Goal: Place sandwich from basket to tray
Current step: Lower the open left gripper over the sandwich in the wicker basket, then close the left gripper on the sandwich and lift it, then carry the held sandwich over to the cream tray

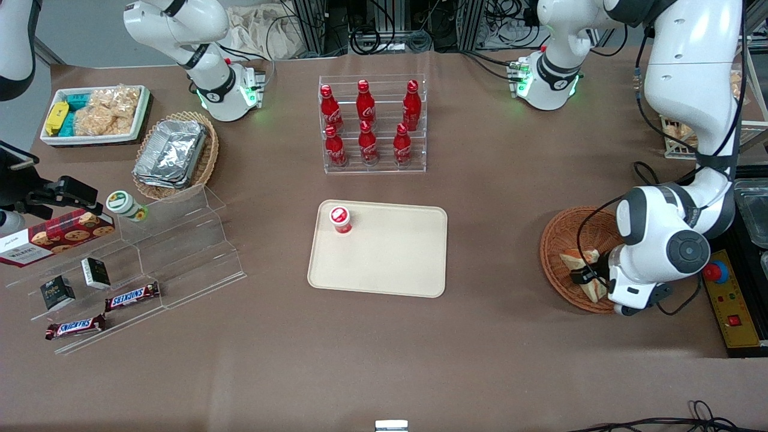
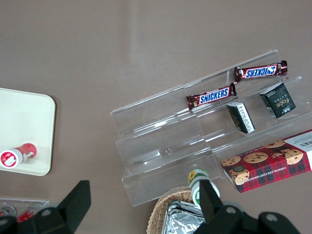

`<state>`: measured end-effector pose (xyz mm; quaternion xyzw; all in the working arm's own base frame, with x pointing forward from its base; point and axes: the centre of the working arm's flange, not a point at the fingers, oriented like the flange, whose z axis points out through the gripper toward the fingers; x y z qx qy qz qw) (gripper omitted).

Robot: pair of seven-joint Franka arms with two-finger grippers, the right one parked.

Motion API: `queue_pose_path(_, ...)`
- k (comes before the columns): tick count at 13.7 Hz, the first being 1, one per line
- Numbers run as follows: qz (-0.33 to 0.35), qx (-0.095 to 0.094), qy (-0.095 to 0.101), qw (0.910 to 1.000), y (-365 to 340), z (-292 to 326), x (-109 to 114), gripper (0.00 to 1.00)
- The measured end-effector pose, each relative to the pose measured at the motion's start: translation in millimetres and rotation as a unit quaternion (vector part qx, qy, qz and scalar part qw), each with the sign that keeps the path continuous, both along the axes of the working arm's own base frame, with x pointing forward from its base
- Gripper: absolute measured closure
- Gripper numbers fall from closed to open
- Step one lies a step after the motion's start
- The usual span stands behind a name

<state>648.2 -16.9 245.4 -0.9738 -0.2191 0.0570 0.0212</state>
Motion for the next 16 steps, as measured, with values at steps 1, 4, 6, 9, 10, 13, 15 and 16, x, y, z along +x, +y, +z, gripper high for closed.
queue_pose_path(1, -0.001, 0.001, 0.001, 1.0000, 0, 1, 0, 0.31)
queue_pose_path(4, -0.002, 0.002, -0.003, 1.0000, 0, 14, 1, 0.62)
queue_pose_path(6, -0.012, 0.001, -0.003, 0.9999, -1, 57, 4, 0.71)
queue_pose_path(9, -0.045, -0.006, -0.002, 0.9990, -23, 171, -3, 0.81)
queue_pose_path(10, -0.056, -0.008, 0.000, 0.9984, -36, 208, -10, 0.81)
queue_pose_path(13, -0.096, -0.005, 0.003, 0.9954, -81, 295, -36, 0.84)
queue_pose_path(15, -0.103, -0.005, -0.001, 0.9946, -118, 338, -52, 0.84)
queue_pose_path(16, -0.097, -0.007, -0.006, 0.9952, -141, 352, -60, 0.84)
